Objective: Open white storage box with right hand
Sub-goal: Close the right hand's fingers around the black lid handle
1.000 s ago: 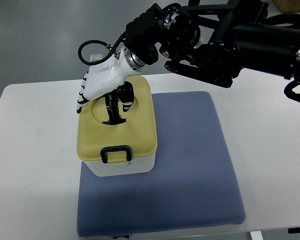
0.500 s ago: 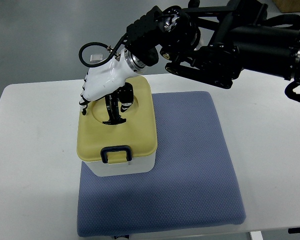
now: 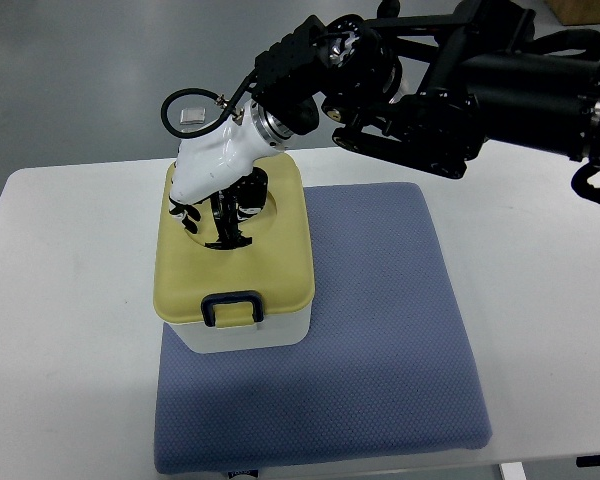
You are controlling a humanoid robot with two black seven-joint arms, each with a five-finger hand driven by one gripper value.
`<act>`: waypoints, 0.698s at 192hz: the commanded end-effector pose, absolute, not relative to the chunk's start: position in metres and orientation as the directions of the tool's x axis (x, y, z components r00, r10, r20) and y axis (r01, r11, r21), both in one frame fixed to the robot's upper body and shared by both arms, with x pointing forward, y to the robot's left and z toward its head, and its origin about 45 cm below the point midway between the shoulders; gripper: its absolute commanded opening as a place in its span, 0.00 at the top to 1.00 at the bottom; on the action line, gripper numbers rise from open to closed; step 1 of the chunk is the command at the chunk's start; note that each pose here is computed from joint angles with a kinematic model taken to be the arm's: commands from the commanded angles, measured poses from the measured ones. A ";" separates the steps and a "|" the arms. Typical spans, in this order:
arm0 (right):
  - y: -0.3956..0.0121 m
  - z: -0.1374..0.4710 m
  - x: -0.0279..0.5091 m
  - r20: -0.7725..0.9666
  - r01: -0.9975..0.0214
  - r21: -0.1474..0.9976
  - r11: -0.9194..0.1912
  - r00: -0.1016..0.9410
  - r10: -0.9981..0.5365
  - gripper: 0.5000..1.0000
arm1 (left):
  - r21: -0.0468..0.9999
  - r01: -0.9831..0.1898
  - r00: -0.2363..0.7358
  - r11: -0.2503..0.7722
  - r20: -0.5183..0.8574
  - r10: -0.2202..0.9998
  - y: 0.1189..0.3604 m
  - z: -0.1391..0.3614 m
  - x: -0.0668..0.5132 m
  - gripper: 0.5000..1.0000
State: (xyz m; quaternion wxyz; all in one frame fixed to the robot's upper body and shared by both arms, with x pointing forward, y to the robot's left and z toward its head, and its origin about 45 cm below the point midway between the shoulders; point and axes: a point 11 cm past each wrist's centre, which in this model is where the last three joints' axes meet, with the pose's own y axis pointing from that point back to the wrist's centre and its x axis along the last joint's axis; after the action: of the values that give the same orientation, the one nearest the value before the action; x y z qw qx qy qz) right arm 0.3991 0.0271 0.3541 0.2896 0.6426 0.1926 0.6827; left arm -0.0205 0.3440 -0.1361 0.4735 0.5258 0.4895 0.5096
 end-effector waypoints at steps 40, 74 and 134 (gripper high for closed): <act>0.026 0.354 0.400 0.762 -0.151 0.639 -0.754 -0.009 0.647 0.76 | 0.997 0.032 0.001 -0.072 0.072 0.997 0.344 -0.136 -0.020 0.00; 0.024 0.355 0.401 0.767 -0.156 0.632 -0.759 -0.013 0.642 0.84 | 0.997 0.032 0.000 -0.074 0.074 0.997 0.344 -0.136 -0.020 0.00; 0.023 0.354 0.402 0.759 -0.163 0.637 -0.753 -0.036 0.650 1.00 | 0.996 0.032 0.000 -0.081 0.081 0.997 0.347 -0.136 -0.020 0.00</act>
State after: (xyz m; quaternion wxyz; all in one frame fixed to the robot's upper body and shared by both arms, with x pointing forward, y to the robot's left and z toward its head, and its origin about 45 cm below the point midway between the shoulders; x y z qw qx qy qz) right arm 0.4019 0.0236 0.3544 0.2929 0.6299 0.1936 0.6927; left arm -0.0205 0.3457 -0.1358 0.4718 0.5264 0.4887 0.5113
